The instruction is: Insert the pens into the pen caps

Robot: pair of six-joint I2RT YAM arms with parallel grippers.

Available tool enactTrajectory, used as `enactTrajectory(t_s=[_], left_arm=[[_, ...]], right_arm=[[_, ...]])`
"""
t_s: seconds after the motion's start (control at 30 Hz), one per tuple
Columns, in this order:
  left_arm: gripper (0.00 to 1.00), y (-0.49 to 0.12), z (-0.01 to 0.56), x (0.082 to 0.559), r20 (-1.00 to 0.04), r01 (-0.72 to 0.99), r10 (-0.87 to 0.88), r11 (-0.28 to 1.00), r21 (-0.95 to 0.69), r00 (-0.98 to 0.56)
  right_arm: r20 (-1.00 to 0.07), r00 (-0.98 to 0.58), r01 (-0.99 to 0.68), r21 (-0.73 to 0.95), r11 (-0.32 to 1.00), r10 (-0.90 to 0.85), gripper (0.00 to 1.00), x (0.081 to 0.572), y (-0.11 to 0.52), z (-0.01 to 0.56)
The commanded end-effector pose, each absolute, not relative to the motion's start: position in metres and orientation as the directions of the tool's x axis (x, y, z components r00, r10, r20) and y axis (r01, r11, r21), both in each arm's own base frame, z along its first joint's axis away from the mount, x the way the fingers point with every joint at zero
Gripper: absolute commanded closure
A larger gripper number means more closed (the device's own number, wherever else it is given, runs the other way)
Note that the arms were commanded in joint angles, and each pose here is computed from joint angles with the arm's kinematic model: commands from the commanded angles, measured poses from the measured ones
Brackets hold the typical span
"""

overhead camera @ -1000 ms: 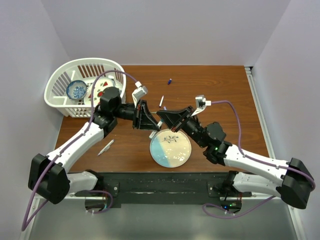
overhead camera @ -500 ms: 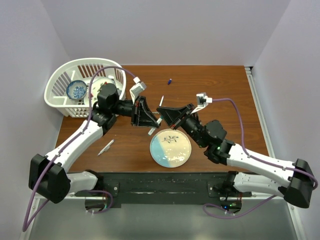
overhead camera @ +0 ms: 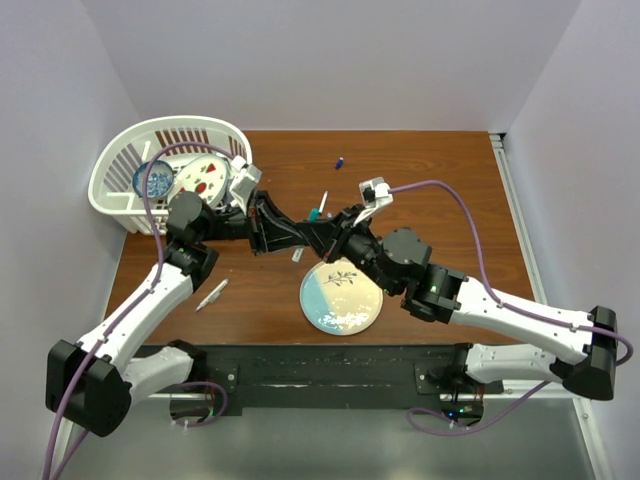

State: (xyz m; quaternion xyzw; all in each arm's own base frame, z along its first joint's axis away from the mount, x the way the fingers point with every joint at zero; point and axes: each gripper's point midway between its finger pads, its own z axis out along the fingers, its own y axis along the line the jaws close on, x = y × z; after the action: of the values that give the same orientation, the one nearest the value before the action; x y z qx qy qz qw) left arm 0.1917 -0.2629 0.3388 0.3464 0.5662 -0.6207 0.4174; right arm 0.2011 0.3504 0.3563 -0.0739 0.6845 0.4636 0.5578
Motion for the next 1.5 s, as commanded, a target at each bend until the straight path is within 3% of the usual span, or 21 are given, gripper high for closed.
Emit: enactTrajectory(t_s=[0.0,0.03,0.1,0.13,0.23,0.3,0.5,0.6,0.73,1.1,1.27,1.47], left_arm=[[0.92,-0.257,0.376,0.205,-0.933,0.959,-0.267,0.076,-0.271,-0.243],[0.71,-0.256,0.373,0.205,-0.931,0.956,-0.262,0.080,-0.282,-0.253],[0.54,-0.255,0.369,0.207,-0.934,0.954,-0.257,0.103,-0.282,-0.248],[0.28,-0.255,0.362,0.213,-0.926,0.936,-0.251,0.143,-0.322,-0.281],[0.02,-0.250,0.342,0.228,-0.923,0.896,-0.227,0.252,-0.365,-0.312],[0.00,-0.246,0.333,0.234,-0.924,0.875,-0.214,0.308,-0.373,-0.318],[0.00,-0.220,0.301,0.269,-0.900,0.700,-0.234,0.567,-0.434,-0.368],[0.00,-0.206,0.291,0.283,-0.896,0.614,-0.248,0.659,-0.435,-0.369],[0.00,-0.165,0.274,0.308,-0.882,0.359,-0.303,0.828,-0.431,-0.360],[0.00,-0.116,0.269,0.314,-0.880,0.101,-0.384,0.900,-0.425,-0.279],[0.02,-0.101,0.263,0.314,-0.875,0.017,-0.407,0.905,-0.426,-0.262],[0.07,-0.093,0.254,0.315,-0.848,-0.070,-0.462,0.885,-0.460,-0.260]], right_arm=[[-0.841,-0.430,-0.631,0.540,0.557,0.328,1.00,0.182,0.366,0.331],[-0.855,-0.409,-0.628,0.517,0.582,0.319,1.00,0.186,0.363,0.331],[-0.877,-0.357,-0.596,0.480,0.644,0.322,1.00,0.201,0.352,0.338],[-0.898,-0.342,-0.577,0.434,0.692,0.278,1.00,0.209,0.344,0.332],[-0.903,-0.366,-0.497,0.395,0.773,0.226,1.00,0.244,0.319,0.320],[-0.879,-0.431,-0.451,0.406,0.795,0.205,1.00,0.270,0.298,0.304],[-0.819,-0.573,-0.208,0.176,0.962,0.026,1.00,0.296,0.200,0.223],[-0.732,-0.682,-0.095,0.071,0.993,-0.013,1.00,0.297,0.159,0.180],[-0.602,-0.798,0.001,-0.043,0.999,-0.025,0.98,0.295,0.123,0.123],[-0.435,-0.900,0.092,-0.138,0.986,0.023,0.87,0.307,0.091,0.052],[-0.412,-0.911,0.093,-0.193,0.977,0.006,0.70,0.305,0.083,0.041],[-0.439,-0.898,0.092,-0.168,0.981,0.009,0.61,0.311,0.087,0.054]])
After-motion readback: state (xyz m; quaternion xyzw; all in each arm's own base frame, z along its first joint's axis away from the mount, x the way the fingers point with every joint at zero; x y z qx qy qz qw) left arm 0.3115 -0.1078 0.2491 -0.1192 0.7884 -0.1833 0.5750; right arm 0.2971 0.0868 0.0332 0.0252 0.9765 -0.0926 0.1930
